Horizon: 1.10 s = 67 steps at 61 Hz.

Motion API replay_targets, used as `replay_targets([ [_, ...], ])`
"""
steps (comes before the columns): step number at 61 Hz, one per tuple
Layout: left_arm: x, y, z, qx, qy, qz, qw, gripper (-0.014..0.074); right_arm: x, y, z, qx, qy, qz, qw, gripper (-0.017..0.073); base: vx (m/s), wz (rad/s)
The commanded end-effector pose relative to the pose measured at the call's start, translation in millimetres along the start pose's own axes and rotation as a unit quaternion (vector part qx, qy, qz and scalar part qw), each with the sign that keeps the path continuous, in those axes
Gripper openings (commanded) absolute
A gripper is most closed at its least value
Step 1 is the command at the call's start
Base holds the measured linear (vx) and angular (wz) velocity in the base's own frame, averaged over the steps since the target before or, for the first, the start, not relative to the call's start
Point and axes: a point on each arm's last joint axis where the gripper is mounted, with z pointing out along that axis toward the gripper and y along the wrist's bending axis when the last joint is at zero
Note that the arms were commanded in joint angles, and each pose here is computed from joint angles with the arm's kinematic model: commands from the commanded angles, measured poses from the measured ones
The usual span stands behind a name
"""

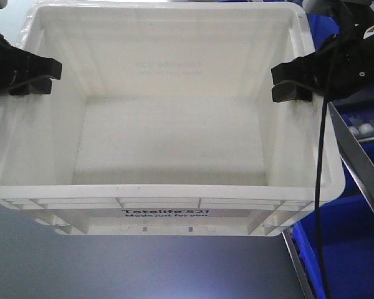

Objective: Move bin from left to right shelf
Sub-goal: 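Hold the tote in both grippers while the base drives away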

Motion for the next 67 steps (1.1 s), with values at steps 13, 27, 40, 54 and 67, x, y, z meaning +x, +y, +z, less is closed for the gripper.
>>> replay_targets([
  [13, -14.1, -5.6, -27.4, 0.009, -0.089, 0.021, 0.996, -0.0008, -12.9, 5.0, -24.4, 0.004, -0.075, -0.017, 0.997, -0.0004, 0.47, 0.13],
  [27, -14.1, -5.6, -27.4, 0.009, -0.089, 0.021, 0.996, -0.0008, -12.9, 5.0, -24.4, 0.004, -0.075, -0.017, 0.997, -0.0004, 0.47, 0.21],
  [40, -14.1, -5.6, -27.4, 0.009, -0.089, 0.021, 0.996, -0.0008, -12.9, 5.0, -24.4, 0.004, -0.075, -0.017, 0.997, -0.0004, 0.47, 0.23],
  [54, -14.1, -5.6, -27.4, 0.009, -0.089, 0.021, 0.996, -0.0008, -12.8, 4.8, -24.4, 0.005, -0.075, -0.018, 0.997, -0.0004, 0.47, 0.15],
  [67, -14.1, -5.6, -27.4, 0.009, -0.089, 0.021, 0.996, -0.0008, -12.8, 4.8, -24.4, 0.005, -0.075, -0.018, 0.997, -0.0004, 0.48, 0.01],
])
